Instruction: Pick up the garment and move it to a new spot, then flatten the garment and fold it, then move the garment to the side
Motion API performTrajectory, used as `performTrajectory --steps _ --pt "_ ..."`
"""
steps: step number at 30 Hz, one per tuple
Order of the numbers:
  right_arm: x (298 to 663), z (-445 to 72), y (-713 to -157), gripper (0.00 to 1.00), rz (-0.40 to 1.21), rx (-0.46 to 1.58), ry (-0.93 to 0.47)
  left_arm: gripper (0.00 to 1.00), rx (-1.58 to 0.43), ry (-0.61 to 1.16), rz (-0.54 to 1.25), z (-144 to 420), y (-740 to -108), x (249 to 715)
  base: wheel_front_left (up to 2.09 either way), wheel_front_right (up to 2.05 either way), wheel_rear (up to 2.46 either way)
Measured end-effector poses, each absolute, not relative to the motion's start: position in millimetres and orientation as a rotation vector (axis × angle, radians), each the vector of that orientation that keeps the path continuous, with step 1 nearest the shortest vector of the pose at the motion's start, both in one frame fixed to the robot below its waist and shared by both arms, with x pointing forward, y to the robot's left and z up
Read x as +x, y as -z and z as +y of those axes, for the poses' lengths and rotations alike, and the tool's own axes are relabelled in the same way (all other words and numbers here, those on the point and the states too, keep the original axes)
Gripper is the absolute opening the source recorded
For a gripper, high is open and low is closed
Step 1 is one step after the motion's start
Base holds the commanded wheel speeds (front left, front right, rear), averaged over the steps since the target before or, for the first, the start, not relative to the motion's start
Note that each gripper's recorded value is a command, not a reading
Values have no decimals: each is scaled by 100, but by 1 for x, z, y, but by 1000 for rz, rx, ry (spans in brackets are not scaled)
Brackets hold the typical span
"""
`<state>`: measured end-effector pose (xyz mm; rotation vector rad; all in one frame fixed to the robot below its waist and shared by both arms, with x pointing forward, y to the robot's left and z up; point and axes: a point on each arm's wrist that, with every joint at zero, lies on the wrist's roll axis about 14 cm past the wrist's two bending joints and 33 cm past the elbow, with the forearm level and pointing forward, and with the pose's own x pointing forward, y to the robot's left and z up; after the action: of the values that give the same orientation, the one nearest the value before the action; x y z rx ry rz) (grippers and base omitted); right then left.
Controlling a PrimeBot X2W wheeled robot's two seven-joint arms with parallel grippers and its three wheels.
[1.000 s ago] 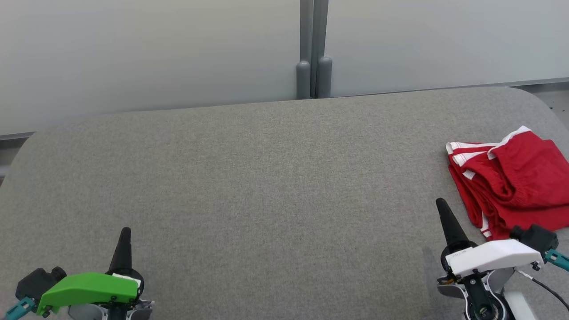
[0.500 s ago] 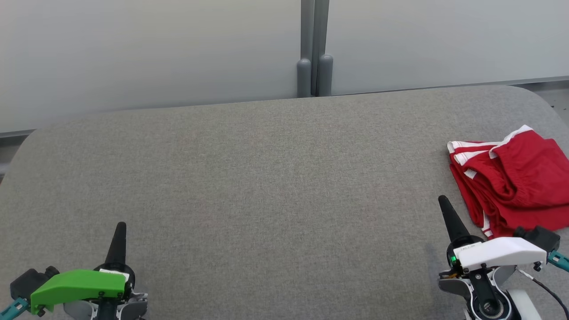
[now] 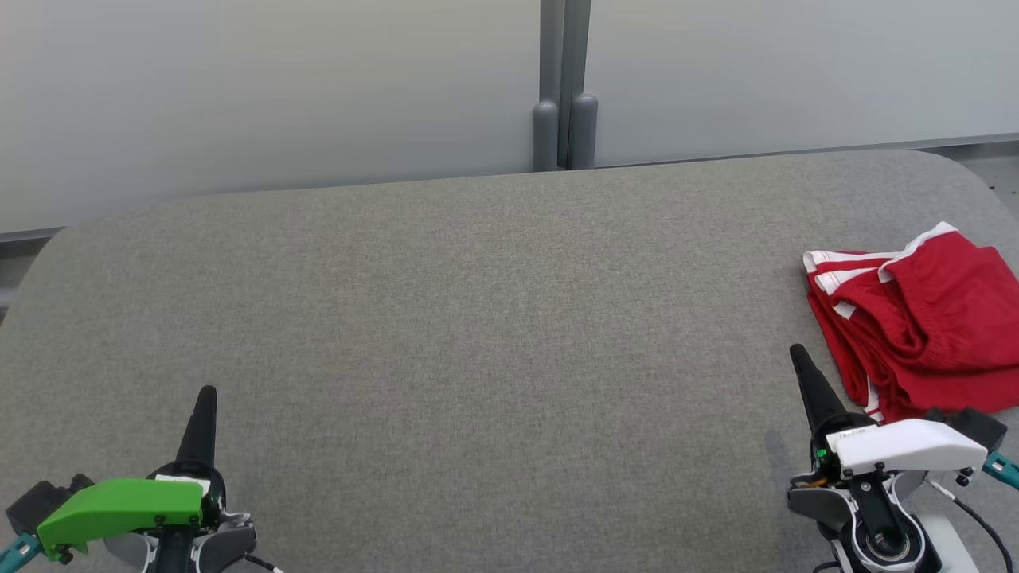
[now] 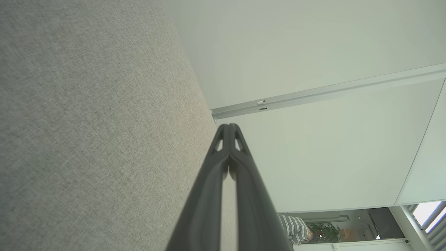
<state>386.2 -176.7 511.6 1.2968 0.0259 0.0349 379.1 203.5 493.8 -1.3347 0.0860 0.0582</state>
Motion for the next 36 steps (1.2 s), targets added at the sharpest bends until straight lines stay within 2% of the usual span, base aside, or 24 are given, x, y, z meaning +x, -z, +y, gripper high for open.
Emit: performTrajectory --steps 36 --pt "394 -183 -508 0 21 1561 -8 0 -1569 -24 -4 216 -506 387 0 0 0"
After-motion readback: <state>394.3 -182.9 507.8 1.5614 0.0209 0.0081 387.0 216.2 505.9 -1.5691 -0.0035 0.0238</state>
